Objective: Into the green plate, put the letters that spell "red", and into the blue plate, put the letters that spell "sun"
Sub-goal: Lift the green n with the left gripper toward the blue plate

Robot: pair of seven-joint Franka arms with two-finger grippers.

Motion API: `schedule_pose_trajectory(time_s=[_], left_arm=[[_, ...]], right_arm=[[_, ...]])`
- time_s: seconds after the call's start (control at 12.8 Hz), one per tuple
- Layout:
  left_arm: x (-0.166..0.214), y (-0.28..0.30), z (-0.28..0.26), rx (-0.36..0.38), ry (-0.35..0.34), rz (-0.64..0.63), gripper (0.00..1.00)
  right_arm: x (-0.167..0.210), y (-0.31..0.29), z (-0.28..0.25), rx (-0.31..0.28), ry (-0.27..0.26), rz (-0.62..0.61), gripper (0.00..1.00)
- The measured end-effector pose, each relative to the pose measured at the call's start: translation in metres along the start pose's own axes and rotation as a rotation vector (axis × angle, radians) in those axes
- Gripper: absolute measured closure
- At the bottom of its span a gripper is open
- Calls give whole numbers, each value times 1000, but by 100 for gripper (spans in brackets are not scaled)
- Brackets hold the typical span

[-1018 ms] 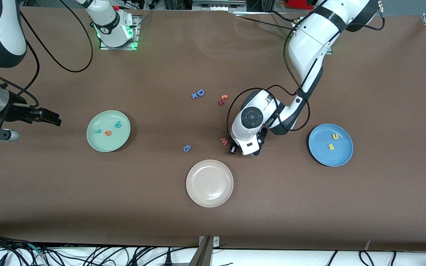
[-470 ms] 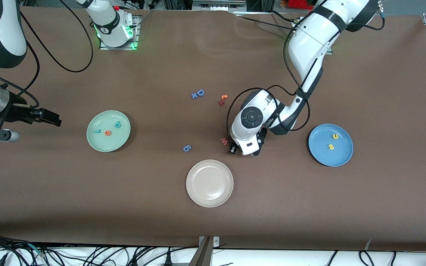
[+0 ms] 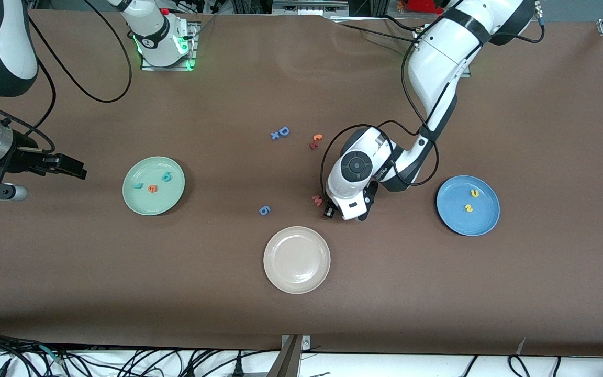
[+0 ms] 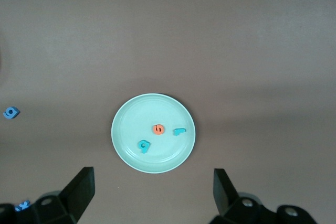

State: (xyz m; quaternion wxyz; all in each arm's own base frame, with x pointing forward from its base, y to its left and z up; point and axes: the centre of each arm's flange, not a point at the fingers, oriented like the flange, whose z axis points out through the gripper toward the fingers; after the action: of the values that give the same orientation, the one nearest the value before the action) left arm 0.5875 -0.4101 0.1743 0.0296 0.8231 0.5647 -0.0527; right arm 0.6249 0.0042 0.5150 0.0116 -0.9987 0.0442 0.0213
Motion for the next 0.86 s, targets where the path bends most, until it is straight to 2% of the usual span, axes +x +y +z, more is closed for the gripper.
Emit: schedule_pose_trajectory(time_s=[0.47, 0.63, 0.86], left_arm=[[4, 6, -7, -15, 1, 33, 67], [18, 12, -15, -19, 9, 61, 67], [44, 15, -24, 21, 20, 153, 67]], right_arm=[[0, 0, 0, 0, 0, 0, 0], [0, 0, 0, 0, 4, 0, 0], [1, 1, 0, 1, 5, 1, 0]])
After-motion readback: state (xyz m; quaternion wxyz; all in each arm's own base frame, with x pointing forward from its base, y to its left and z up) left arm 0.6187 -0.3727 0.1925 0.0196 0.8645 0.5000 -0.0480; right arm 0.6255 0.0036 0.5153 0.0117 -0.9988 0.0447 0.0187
